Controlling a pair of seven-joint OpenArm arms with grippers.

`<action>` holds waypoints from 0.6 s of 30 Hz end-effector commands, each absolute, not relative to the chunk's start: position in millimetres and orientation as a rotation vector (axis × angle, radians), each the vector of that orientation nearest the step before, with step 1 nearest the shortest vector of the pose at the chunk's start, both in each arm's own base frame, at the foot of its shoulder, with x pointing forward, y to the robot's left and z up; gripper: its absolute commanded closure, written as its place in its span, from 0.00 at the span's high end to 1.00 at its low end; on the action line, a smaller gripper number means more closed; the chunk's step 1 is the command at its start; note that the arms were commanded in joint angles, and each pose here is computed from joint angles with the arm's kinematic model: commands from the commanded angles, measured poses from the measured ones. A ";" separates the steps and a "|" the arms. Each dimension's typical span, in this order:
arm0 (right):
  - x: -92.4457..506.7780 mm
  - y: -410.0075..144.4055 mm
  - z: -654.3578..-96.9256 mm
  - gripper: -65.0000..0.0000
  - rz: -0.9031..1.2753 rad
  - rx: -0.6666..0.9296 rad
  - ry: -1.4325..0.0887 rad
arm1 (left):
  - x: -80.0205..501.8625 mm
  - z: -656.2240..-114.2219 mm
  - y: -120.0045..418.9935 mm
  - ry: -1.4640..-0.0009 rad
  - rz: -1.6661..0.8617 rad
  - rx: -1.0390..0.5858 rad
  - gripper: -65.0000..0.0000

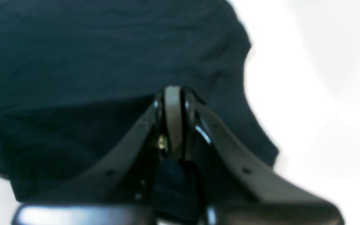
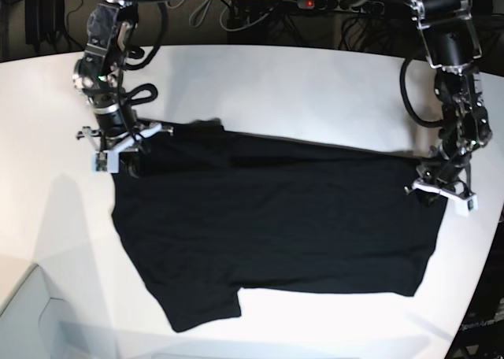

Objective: Layout the t-shirt on the table in an organized manner, then fold the t-shirt properly
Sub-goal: 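Lift the held shoulder edge and fold it over the shirt body, then lower the folded edge onto the shirt and adjust both grippers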

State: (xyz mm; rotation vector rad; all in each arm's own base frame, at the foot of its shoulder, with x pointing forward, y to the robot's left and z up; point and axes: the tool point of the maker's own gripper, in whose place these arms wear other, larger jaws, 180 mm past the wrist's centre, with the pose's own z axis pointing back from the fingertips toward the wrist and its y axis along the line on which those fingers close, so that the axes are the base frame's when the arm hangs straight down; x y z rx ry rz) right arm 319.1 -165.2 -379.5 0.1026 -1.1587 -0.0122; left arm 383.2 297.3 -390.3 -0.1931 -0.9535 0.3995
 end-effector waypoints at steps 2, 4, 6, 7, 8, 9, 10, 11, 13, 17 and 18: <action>333.3 -166.6 -364.2 0.00 -0.017 0.112 -1.222 | 402.6 -370.1 312.0 -1.011 0.413 -0.180 0.00; 335.4 -166.6 -367.9 0.00 -0.021 0.117 -1.214 | 404.6 -375.1 315.7 -0.997 0.439 -0.185 0.00; 336.2 -166.0 -370.1 0.00 -0.022 0.120 -1.209 | 407.4 -377.7 316.6 -0.988 0.451 -0.190 0.00; 339.7 -167.4 -367.0 0.00 -0.016 0.117 -1.218 | 407.8 -378.2 317.3 -0.987 0.455 -0.190 0.00; 341.7 -167.7 -365.8 0.00 -0.012 0.116 -1.220 | 407.9 -378.0 317.4 -0.989 0.455 -0.190 0.00; 343.3 -168.8 -364.2 0.00 -0.012 0.114 -1.224 | 407.9 -377.4 318.0 -0.989 0.454 -0.189 0.00; 344.9 -169.4 -362.6 0.00 -0.013 0.113 -1.229 | 407.9 -377.4 318.0 -0.989 0.454 -0.189 0.00; 345.3 -169.4 -362.4 0.00 -0.013 0.113 -1.229 | 407.5 -377.3 319.0 -0.991 0.454 -0.186 0.00; 345.4 -169.9 -362.0 0.00 -0.012 0.112 -1.230 | 406.2 -373.8 327.5 -0.996 0.455 -0.173 0.00; 346.2 -169.4 -361.2 0.00 -0.011 0.113 -1.233 | 405.0 -373.9 330.8 -0.991 0.454 -0.167 0.00; 346.3 -168.8 -361.2 0.00 -0.010 0.114 -1.233 | 405.2 -373.2 331.1 -0.992 0.449 -0.162 0.00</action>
